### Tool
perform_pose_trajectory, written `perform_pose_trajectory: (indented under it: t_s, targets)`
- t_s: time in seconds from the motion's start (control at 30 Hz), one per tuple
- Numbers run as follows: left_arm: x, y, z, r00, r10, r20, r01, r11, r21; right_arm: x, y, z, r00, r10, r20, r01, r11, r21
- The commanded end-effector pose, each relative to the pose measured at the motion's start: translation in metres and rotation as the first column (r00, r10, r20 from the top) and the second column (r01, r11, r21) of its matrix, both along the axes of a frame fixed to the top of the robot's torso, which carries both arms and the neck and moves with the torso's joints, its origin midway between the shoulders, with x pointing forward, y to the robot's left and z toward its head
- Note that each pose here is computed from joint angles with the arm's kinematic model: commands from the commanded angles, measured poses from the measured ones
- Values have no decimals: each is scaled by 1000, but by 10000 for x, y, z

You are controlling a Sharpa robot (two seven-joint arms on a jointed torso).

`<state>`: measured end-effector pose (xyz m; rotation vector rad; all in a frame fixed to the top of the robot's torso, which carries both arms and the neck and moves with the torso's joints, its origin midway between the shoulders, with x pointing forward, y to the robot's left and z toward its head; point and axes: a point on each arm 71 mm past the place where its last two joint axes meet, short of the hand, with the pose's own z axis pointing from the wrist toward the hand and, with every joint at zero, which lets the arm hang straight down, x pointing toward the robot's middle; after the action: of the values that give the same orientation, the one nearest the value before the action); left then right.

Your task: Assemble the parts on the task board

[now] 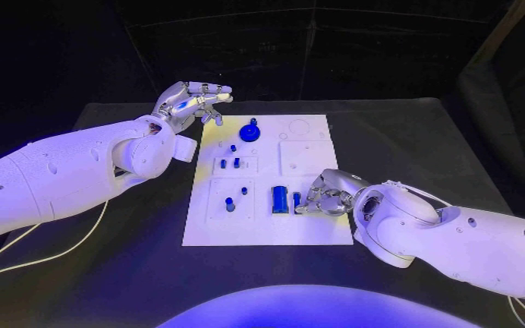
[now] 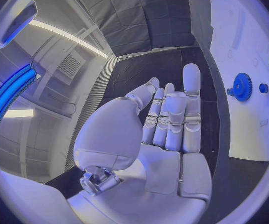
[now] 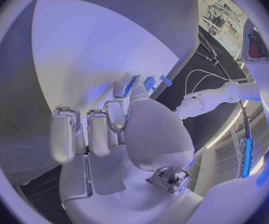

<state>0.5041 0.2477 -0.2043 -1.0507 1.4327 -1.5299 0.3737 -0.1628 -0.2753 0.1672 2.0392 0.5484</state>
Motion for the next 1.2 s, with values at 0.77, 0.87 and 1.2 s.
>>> perform_pose_trajectory:
  t_s: [0.77, 0.87, 1.2]
  targets:
    - [61, 55, 4, 999, 46, 5, -46, 997, -64, 621, -351, 463, 994, -107, -25, 97, 750, 655]
    - [105, 86, -26, 997, 80, -6, -80, 994, -79, 879, -462, 531, 988, -150, -23, 119, 669, 734]
    - [267, 68, -163, 991, 135, 1, -134, 986, -103, 1497, -623, 490, 968, -252, 2, 137, 532, 836]
